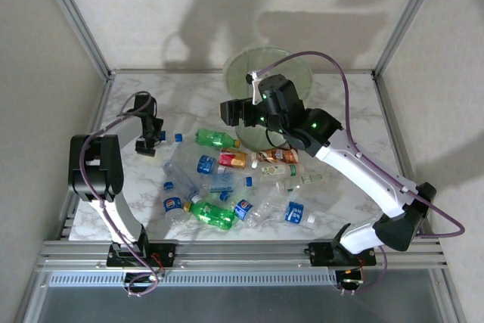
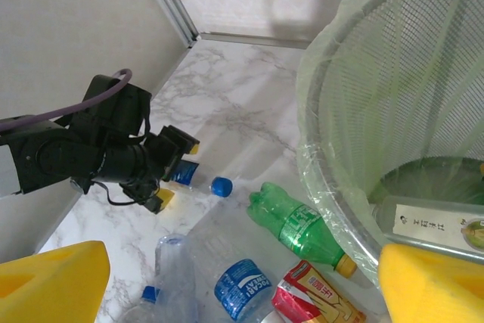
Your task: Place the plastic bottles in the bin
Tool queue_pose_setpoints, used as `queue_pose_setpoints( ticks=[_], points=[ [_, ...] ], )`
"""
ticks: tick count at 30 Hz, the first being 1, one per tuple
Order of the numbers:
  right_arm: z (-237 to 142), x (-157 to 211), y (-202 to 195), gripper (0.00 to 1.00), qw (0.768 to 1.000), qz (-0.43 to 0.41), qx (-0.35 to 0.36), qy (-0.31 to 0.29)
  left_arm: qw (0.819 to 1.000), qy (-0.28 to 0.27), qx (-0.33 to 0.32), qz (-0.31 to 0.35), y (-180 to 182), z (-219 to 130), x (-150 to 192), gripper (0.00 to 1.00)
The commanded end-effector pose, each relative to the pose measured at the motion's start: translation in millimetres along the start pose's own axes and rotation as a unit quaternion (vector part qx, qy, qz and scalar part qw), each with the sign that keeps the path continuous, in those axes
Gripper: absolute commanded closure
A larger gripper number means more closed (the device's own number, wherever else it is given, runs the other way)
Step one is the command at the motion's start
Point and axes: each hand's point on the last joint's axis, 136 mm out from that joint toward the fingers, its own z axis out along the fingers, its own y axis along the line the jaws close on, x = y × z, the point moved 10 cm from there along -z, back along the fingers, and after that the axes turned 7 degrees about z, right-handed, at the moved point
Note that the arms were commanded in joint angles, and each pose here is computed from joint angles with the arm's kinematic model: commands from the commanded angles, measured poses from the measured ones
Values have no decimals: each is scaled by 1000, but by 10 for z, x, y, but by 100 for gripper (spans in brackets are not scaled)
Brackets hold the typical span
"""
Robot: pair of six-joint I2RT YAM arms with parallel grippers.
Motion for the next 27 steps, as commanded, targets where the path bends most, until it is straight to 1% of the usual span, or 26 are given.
queue_pose_setpoints(
  ticks=[1, 3, 8, 15, 18, 20, 24, 27],
  points=[
    [-47, -23, 13, 10, 1000, 2, 8, -16, 999, -3, -34, 16, 38, 37, -26, 19],
    [-48, -26, 13, 10, 1000, 4, 10, -17, 999, -1, -39, 23, 43, 54, -18, 22],
    [-53, -29, 5, 12, 1000, 6, 17, -19, 998, -7, -41, 39, 57, 22, -20, 26],
    [-82, -55, 15, 13, 1000, 15, 14, -21, 998, -11, -35, 55, 82, -70, -29, 38],
    [-101, -71, 29, 14, 1000, 19, 10, -20, 998, -9, -30, 60, 94, -122, -22, 39],
    [-117, -82, 42, 14, 1000, 20, 7, -19, 998, -14, -21, 61, 87, -203, -29, 39],
    [-157, -110, 59, 14, 1000, 22, 2, -20, 997, -28, 11, 74, 0, -500, -47, 40],
    [-155, -111, 76, 14, 1000, 25, -8, -17, 995, -40, 31, 89, -70, -706, -37, 42]
  ],
)
